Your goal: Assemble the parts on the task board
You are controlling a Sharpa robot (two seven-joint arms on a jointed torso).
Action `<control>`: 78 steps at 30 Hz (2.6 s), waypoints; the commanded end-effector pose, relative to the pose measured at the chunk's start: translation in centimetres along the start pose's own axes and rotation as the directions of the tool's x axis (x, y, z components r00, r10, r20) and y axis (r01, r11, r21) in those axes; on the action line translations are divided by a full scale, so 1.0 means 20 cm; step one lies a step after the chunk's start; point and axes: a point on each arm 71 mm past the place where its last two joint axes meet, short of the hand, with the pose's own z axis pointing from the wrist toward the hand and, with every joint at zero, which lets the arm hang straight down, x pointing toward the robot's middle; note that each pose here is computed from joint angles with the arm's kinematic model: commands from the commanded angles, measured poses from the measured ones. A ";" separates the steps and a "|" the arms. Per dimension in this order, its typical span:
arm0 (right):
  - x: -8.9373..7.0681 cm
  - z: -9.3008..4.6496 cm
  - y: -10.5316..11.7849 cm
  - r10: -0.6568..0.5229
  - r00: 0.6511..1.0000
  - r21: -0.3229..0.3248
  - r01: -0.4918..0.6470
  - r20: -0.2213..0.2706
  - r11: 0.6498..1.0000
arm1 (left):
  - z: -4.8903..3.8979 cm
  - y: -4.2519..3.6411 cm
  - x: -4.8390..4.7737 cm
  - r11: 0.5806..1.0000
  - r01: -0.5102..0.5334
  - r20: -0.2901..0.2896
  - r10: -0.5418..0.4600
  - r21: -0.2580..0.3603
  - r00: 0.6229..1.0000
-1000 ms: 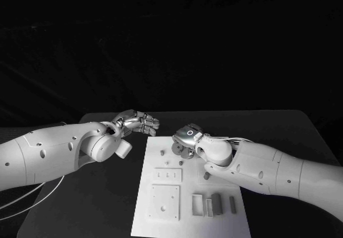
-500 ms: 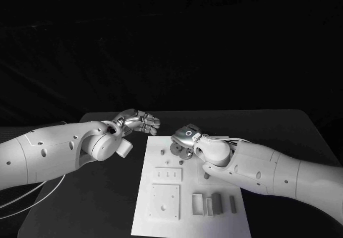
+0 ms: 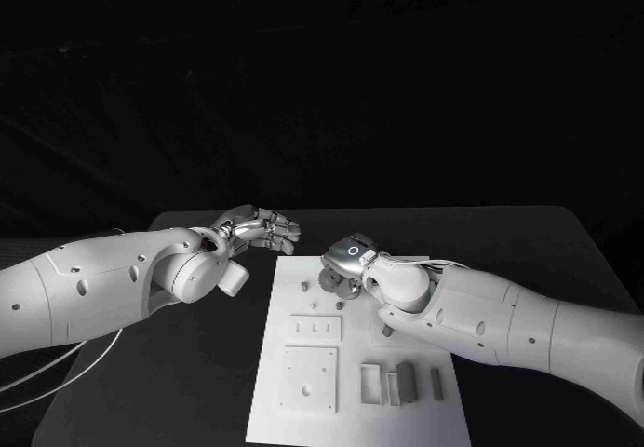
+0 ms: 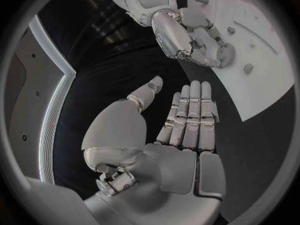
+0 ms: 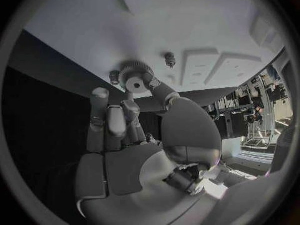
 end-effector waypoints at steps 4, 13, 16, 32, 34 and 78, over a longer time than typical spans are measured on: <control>0.01 0.00 0.00 0.000 1.000 -0.001 0.000 -0.012 1.000 | 0.003 -0.013 0.007 1.000 0.005 -0.008 -0.005 0.010 1.000; 0.02 0.01 0.00 0.034 0.999 0.001 -0.034 -0.026 0.999 | 0.004 -0.015 0.010 1.000 0.004 -0.009 -0.004 0.010 1.000; 0.02 0.01 -0.01 0.035 0.999 0.007 -0.035 -0.027 0.999 | 0.003 -0.015 0.007 1.000 0.004 -0.007 -0.004 0.009 1.000; 0.04 0.00 -0.04 0.056 0.997 0.021 -0.055 -0.050 0.998 | 0.001 -0.013 0.001 1.000 0.004 -0.004 -0.003 0.008 1.000; 0.04 -0.01 -0.05 0.058 0.997 0.022 -0.057 -0.045 0.998 | 0.001 -0.014 0.002 1.000 0.004 -0.005 -0.004 0.009 1.000; 0.11 -0.64 -0.95 0.491 0.866 0.129 -0.499 0.093 0.857 | -0.003 0.033 -0.172 1.000 -0.016 0.069 0.016 0.009 0.997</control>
